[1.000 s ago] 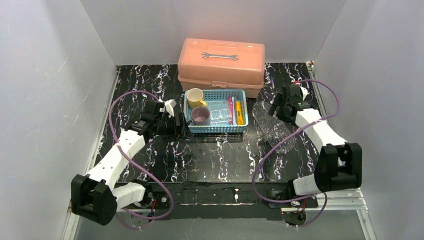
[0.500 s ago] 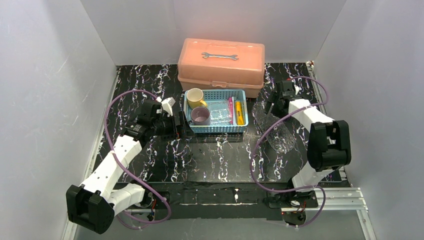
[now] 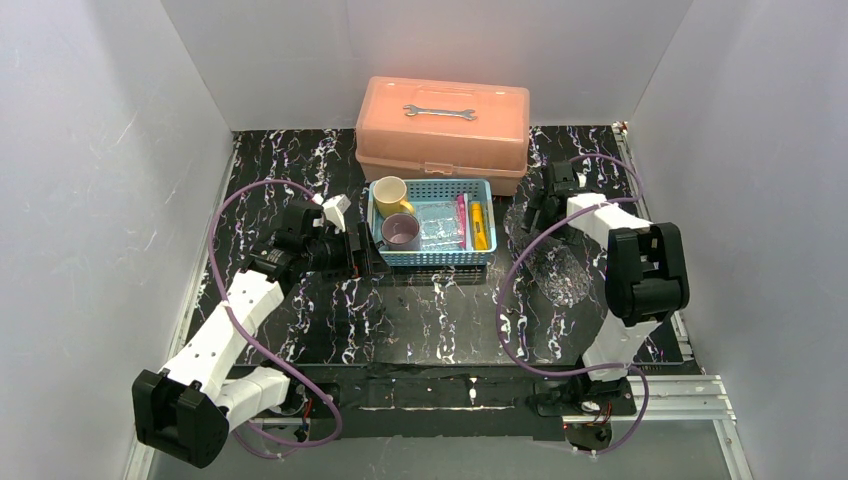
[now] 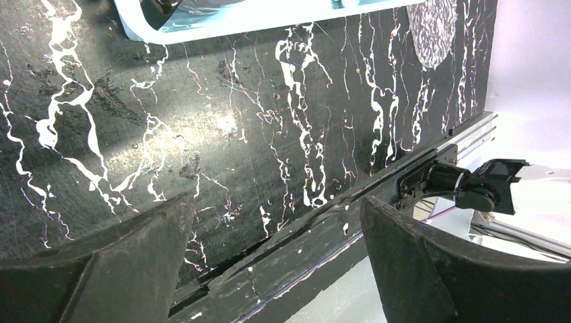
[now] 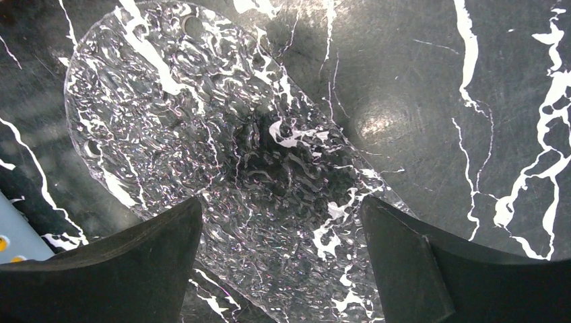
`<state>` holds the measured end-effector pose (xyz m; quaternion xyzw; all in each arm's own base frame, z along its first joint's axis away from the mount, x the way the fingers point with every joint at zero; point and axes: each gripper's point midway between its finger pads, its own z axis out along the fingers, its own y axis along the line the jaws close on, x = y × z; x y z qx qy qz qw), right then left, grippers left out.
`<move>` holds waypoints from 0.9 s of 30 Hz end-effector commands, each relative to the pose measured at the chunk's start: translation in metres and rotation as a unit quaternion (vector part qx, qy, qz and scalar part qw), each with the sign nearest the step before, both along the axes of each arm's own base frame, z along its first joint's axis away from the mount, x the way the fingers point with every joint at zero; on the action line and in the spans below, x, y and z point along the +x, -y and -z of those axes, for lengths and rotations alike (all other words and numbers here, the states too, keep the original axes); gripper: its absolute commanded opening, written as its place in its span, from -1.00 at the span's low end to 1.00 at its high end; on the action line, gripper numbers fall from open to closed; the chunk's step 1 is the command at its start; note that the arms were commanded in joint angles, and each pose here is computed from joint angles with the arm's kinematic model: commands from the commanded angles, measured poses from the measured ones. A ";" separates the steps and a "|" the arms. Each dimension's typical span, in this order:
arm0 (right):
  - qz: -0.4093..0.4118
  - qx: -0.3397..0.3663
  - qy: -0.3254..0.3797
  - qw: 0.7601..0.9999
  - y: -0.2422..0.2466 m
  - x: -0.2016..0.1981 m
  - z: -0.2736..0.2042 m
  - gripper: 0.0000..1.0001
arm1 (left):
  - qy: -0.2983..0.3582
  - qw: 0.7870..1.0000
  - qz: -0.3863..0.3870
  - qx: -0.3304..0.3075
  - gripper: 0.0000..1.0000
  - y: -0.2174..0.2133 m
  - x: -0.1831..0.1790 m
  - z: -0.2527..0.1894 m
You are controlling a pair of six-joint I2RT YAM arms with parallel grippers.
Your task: Prepare toiletry sets of a toothbrush and toothpaste on the tray
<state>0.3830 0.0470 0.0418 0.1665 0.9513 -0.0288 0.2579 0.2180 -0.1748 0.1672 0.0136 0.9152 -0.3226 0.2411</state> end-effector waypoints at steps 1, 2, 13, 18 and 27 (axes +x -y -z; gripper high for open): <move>-0.016 -0.027 0.007 0.999 -0.001 0.010 -0.005 0.91 | 0.000 1.000 0.010 -0.003 0.86 0.000 -0.007 -0.003; -0.018 -0.031 0.004 0.999 -0.001 0.009 -0.004 0.92 | 0.001 1.000 0.009 -0.003 0.86 0.000 -0.006 -0.003; -0.063 -0.064 -0.030 0.996 -0.012 -0.005 0.014 0.93 | 0.002 1.000 0.011 -0.005 0.86 0.001 -0.007 -0.004; -0.088 -0.074 -0.044 0.992 -0.020 -0.017 0.018 0.93 | 0.001 1.000 0.011 -0.006 0.86 0.001 -0.007 -0.004; -0.107 -0.069 -0.069 0.990 -0.038 -0.050 0.023 0.94 | 0.004 1.000 0.010 -0.003 0.86 0.000 -0.007 -0.005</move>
